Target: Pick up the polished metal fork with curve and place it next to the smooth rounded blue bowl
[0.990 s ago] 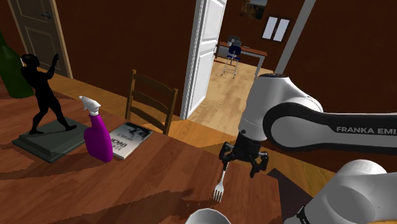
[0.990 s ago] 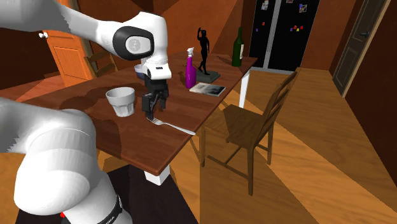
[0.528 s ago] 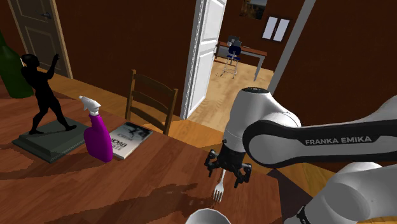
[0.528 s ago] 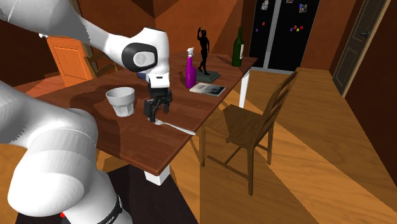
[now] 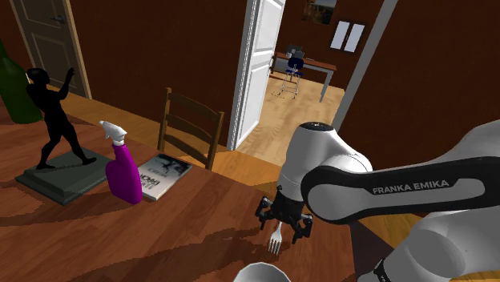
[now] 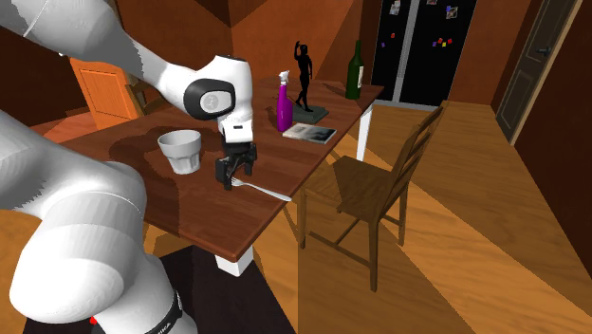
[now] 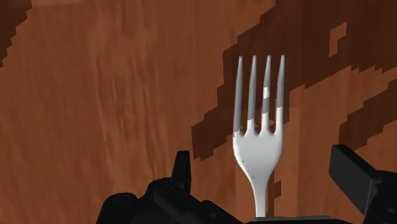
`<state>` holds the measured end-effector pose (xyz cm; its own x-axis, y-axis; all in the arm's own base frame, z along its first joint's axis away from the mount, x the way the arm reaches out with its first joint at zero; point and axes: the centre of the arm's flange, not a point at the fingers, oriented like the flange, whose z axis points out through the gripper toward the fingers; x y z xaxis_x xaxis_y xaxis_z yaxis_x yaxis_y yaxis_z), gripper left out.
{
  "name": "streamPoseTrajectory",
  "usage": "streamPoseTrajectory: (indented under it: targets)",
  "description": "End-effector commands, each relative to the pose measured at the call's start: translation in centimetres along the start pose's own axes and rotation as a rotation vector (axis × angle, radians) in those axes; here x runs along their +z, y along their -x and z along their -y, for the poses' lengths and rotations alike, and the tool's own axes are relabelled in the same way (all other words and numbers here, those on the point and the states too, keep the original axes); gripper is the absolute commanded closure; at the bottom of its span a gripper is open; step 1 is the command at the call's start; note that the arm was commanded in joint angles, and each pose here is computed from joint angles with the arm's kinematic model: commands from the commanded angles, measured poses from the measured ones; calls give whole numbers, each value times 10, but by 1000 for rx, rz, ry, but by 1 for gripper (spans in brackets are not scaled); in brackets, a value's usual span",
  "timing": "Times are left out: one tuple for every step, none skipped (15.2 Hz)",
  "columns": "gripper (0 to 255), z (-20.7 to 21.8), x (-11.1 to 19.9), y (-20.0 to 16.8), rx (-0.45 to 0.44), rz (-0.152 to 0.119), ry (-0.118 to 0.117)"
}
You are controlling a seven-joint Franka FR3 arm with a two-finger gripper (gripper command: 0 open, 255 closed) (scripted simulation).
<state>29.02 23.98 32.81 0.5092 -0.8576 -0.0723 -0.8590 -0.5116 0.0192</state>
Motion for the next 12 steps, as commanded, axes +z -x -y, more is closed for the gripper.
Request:
streamPoseTrajectory:
  targets:
    - [0,0,0,0,0,0,0]
    - [0,0,0,0,0,0,0]
    - [0,0,0,0,0,0,0]
    - [0,0,0,0,0,0,0]
    - [255,0,0,0,0,0,0]
    - [255,0,0,0,0,0,0]
    - [255,0,1,0,0,0,0]
    - [255,-2,1,-1,0,0,0]
    - [255,-2,1,0,0,0,0]
    - [255,-1,2,2,0,0,0]
    - [255,0,1,1,0,0,0]
    - [255,-1,1,1,0,0,0]
